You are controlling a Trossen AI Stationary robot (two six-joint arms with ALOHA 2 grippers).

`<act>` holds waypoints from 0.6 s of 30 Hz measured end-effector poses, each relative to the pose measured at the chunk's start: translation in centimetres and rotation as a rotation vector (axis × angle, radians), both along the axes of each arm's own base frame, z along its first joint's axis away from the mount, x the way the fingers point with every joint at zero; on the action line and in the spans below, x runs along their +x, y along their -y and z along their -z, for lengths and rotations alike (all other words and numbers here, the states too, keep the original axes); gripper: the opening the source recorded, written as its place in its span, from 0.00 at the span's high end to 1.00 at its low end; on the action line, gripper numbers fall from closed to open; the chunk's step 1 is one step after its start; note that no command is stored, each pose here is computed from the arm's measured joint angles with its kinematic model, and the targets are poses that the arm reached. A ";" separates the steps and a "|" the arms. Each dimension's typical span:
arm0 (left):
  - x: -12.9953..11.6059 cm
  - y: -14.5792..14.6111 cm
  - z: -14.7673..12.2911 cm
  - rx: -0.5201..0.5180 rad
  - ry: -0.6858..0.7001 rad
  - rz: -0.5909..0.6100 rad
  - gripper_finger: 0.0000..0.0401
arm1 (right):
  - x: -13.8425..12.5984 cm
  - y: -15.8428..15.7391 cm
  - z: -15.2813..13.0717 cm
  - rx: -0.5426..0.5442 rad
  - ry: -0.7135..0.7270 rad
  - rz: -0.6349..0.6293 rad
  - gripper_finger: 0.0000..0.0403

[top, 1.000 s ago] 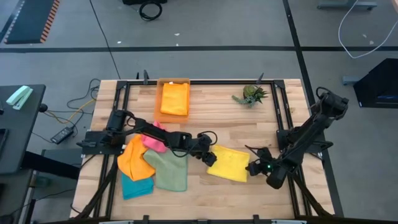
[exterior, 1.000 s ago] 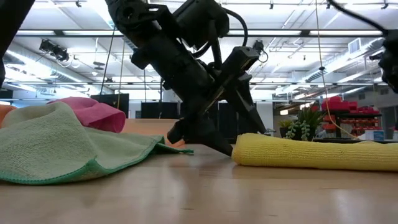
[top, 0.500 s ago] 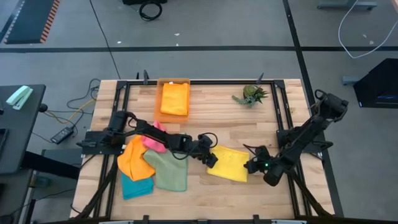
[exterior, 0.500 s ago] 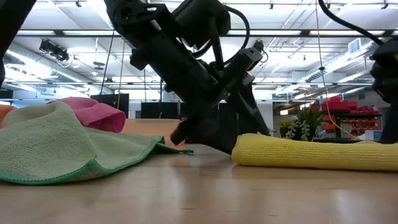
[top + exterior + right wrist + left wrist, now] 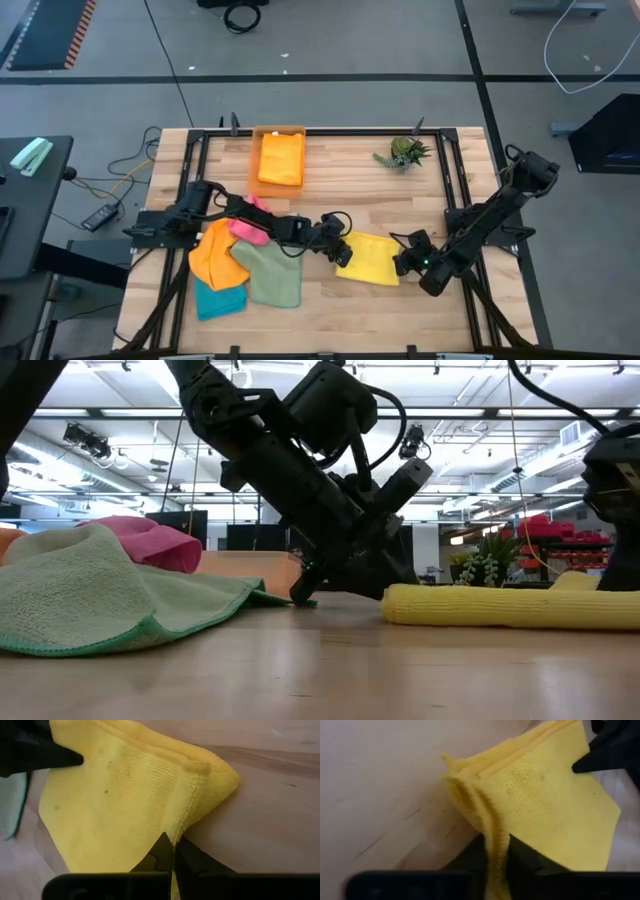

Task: Fold microfiber towels
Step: Put the yellow microfiber cloth into the orange bin

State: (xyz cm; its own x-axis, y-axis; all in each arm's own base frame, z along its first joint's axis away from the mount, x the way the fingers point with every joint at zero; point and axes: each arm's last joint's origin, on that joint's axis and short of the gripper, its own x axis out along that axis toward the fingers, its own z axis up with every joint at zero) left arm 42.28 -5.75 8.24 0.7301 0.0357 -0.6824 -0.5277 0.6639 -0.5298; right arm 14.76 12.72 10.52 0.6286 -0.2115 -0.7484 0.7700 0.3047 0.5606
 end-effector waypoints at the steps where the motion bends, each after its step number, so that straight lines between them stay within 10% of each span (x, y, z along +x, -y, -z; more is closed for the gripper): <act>1: 0.0 0.0 0.0 0.002 0.001 0.003 0.94 | 0.1 0.1 0.0 0.002 0.001 0.006 0.98; 18: -3.2 -4.1 -11.8 0.153 0.041 -0.014 0.97 | 5.8 2.9 -9.9 -0.180 0.042 -0.033 0.99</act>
